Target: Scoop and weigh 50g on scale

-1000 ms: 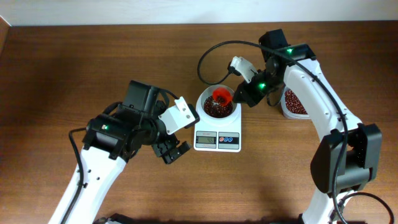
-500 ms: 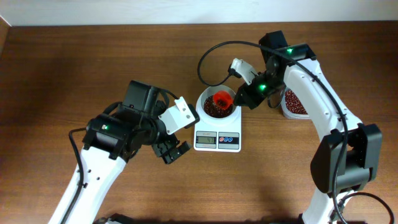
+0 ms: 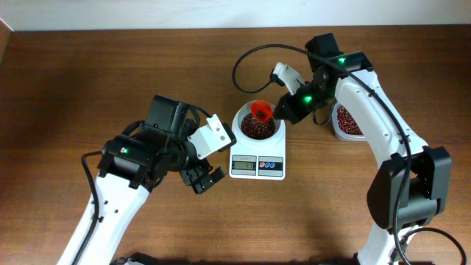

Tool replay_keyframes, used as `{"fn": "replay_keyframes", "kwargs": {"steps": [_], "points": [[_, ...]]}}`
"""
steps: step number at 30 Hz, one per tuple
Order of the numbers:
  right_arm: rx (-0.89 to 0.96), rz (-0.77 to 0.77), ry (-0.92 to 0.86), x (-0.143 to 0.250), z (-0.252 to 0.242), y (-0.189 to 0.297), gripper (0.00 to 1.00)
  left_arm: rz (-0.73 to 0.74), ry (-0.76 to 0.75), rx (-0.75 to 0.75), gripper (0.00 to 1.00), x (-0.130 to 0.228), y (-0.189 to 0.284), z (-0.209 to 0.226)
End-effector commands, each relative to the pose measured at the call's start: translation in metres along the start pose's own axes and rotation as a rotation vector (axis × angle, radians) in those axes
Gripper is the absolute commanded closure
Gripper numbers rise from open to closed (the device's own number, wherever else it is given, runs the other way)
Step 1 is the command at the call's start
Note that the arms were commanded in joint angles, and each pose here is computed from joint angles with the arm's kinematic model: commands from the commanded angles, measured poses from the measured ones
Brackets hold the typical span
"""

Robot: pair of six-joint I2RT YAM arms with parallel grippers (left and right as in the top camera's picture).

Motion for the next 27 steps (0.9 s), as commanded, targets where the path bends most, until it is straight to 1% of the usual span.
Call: {"fn": "replay_keyframes", "kwargs": {"steps": [1,2,3,4,5,6,7,8,9,10,11,12,13,14,15,16,17,18,19,21,23,27], "points": [[-0.038,-0.014,0.019,-0.005,0.016,0.006,0.96,-0.026,-0.004,-0.006,0.01,-0.004,0.006,-0.001],[-0.038,-0.026,0.026,-0.008,0.017,0.008,0.96,-0.026,-0.004,-0.006,0.01,-0.004,0.006,-0.001],[0.069,0.035,0.013,0.002,0.0,0.005,0.96,-0.026,-0.004,-0.006,0.01,-0.004,0.006,-0.001],[0.089,0.063,0.005,0.006,0.0,0.003,0.96,-0.026,-0.004,-0.006,0.01,-0.004,0.006,-0.001],[-0.005,0.012,0.017,-0.002,0.016,0.004,0.96,-0.026,-0.004,-0.006,0.01,-0.004,0.006,-0.001],[0.02,0.011,0.03,-0.003,0.011,0.003,0.96,-0.026,-0.004,-0.006,0.01,-0.004,0.006,-0.001],[0.14,0.069,0.003,0.006,-0.008,0.001,0.96,-0.026,-0.004,-0.006,0.01,-0.004,0.006,-0.001],[0.128,0.061,-0.02,0.004,-0.004,0.002,0.96,-0.026,-0.004,-0.006,0.01,-0.004,0.006,-0.001],[0.012,-0.006,0.004,-0.007,0.015,0.005,0.96,-0.026,-0.004,-0.006,0.01,-0.004,0.006,-0.001],[0.089,0.032,0.039,-0.001,0.003,0.002,0.96,-0.026,-0.004,-0.006,0.01,-0.004,0.006,-0.001],[0.181,0.09,0.021,0.008,-0.011,0.0,0.96,-0.026,-0.004,-0.006,0.01,-0.004,0.006,-0.001],[0.128,0.076,0.019,0.006,-0.001,0.001,0.96,-0.026,-0.004,-0.006,0.01,-0.004,0.006,-0.001],[0.04,0.028,0.028,-0.002,0.015,0.004,0.96,-0.026,-0.004,-0.007,0.01,-0.004,0.006,-0.001],[0.091,0.051,0.058,0.001,0.007,0.004,0.96,-0.026,-0.004,-0.007,0.01,-0.004,0.006,-0.001],[0.213,0.126,0.041,0.013,-0.013,0.001,0.96,-0.026,-0.004,-0.006,0.01,-0.004,0.006,-0.001],[0.172,0.099,0.025,0.008,-0.004,0.003,0.96,-0.026,-0.004,-0.006,0.01,-0.004,0.006,-0.001],[0.062,0.02,0.049,-0.007,0.017,0.007,0.96,-0.025,-0.004,-0.006,0.01,-0.004,0.006,-0.001],[0.097,0.028,0.065,-0.006,0.012,0.008,0.96,-0.025,-0.004,-0.006,0.01,-0.004,0.006,-0.001],[0.246,0.092,0.041,0.002,-0.011,0.009,0.96,-0.026,-0.004,-0.006,0.01,-0.004,0.006,-0.001],[0.103,-0.038,0.069,-0.024,0.02,0.019,0.96,-0.026,-0.004,-0.006,0.01,-0.004,0.006,-0.001],[0.181,-0.002,0.06,-0.019,0.006,0.018,0.96,-0.026,-0.004,-0.006,0.01,-0.004,0.006,-0.001],[0.12,-0.015,0.058,-0.02,0.016,0.016,0.96,-0.026,-0.004,-0.006,0.01,-0.004,0.006,-0.001]]}}
Point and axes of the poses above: each gripper's point midway between its finger pads, its own y axis back along the fingers, its own z axis along the line the jaws close on, x = y × z, the point moved 2 cm from there along y, back along the fingers, and after that the axes turned 1 degree about -y, right-handed, at the moved point
